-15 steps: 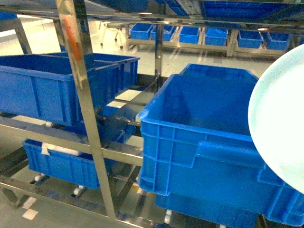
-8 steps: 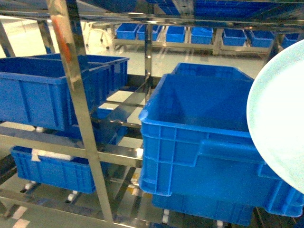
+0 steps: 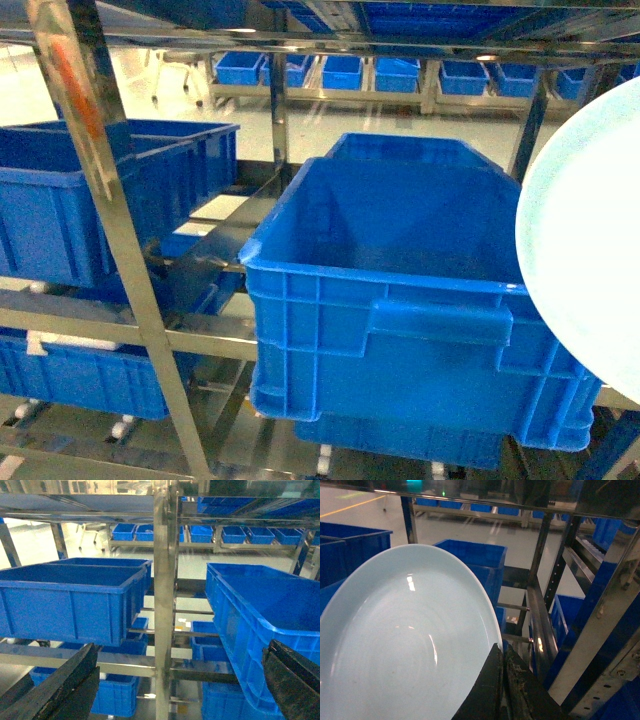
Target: Place blue tray on left shelf second layer neatly
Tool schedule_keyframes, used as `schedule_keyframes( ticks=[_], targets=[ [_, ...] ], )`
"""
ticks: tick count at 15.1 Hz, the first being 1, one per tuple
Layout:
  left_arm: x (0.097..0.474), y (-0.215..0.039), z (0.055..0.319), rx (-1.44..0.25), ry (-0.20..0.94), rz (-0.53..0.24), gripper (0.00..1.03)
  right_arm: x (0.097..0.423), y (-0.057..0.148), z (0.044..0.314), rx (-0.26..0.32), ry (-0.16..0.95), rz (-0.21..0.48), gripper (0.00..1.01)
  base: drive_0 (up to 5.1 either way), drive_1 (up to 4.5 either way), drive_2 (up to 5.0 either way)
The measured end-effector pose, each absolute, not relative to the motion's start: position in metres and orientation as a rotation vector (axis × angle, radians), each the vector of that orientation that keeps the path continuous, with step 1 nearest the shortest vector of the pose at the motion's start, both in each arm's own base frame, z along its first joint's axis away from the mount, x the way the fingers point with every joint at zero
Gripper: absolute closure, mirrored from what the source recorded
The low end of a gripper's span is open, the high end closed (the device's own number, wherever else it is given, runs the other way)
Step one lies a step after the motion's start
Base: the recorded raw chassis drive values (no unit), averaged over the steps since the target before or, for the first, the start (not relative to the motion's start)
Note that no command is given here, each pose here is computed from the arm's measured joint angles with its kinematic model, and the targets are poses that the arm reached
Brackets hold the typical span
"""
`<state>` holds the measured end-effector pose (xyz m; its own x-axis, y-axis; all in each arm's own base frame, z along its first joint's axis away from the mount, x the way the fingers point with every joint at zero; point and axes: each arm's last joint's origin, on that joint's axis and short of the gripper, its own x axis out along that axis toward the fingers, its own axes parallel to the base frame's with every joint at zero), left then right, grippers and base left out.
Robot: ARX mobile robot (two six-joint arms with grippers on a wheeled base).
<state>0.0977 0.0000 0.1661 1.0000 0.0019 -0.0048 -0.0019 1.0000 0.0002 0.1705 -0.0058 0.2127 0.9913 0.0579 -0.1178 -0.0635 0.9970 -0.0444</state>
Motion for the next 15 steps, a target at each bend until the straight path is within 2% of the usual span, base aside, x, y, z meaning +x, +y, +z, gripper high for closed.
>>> schedule_keyframes(
  ticks=[4, 7, 12, 15],
  targets=[
    [0.0977, 0.0, 0.1662, 0.001, 0.004, 0.0, 0.05, 0.1707, -0.006, 0.2121, -0.048, 0.122, 0.058, 0.99, 2.7, 2.0, -5.0],
    [0.0977, -0.0001, 0.1661, 0.001, 0.005, -0.001, 0.05, 0.1712, -0.006, 0.2116, -0.048, 0.124, 0.059, 0.99, 0.5, 1.74, -0.7],
    [0.0977, 0.0, 0.1662, 0.0, 0.004, 0.0, 0.05, 0.1711, -0.0059, 0.2117, -0.048, 0.124, 0.06, 0.99, 0.0, 0.0, 0.0],
    [0.0977, 0.0, 0.1662, 0.001, 0.004, 0.0, 0.05, 0.172, -0.0076, 0.2079, 0.002, 0.159, 0.069, 0.99, 0.0, 0.0, 0.0]
  ],
)
